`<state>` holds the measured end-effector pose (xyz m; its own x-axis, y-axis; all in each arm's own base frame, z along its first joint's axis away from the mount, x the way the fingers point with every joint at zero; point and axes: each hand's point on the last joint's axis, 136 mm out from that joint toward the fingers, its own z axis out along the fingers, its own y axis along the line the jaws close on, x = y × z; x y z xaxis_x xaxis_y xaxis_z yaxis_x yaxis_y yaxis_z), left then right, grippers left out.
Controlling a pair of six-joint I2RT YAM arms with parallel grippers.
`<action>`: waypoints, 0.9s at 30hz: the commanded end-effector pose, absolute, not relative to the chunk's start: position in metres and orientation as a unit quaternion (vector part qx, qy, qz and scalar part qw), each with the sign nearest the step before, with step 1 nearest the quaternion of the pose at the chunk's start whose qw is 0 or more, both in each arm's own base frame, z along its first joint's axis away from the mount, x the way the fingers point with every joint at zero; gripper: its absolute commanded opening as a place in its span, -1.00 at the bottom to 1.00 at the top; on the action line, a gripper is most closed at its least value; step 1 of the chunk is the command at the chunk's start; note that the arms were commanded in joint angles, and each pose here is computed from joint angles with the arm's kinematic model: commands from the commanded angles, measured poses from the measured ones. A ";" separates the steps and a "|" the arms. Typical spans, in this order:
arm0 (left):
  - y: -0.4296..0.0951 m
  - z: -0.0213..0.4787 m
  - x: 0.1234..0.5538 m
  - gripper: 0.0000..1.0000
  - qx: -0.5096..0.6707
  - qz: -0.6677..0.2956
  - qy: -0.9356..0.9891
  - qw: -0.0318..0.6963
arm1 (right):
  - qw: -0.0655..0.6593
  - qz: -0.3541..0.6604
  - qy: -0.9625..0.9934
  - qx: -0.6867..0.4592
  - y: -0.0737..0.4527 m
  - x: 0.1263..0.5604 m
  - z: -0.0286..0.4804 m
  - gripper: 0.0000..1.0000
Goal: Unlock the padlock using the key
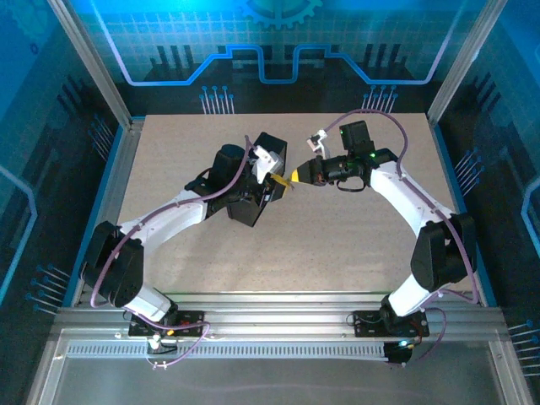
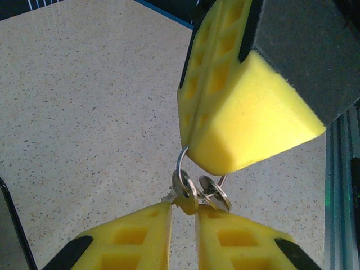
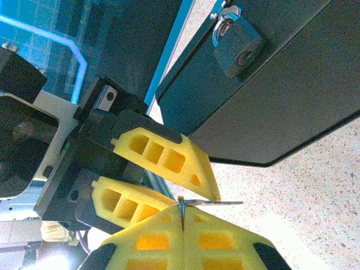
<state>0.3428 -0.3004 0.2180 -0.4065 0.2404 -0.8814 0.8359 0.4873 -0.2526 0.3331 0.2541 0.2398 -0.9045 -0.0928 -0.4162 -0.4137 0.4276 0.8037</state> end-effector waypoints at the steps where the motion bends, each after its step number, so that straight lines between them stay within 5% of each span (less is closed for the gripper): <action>1: -0.300 0.238 0.343 -0.53 0.363 -0.363 0.734 0.444 | 0.140 0.524 0.825 -0.156 0.258 0.326 0.241 -0.91; 4: -0.299 0.233 0.343 -0.26 0.364 -0.361 0.739 0.437 | 0.143 0.529 0.821 -0.162 0.258 0.324 0.245 -0.91; 10: -0.296 0.224 0.340 -0.12 0.370 -0.365 0.741 0.425 | 0.151 0.538 0.806 -0.196 0.259 0.316 0.256 -0.91; 27: -0.291 0.222 0.340 -0.52 0.364 -0.380 0.738 0.422 | 0.141 0.556 0.791 -0.215 0.264 0.307 0.260 -0.91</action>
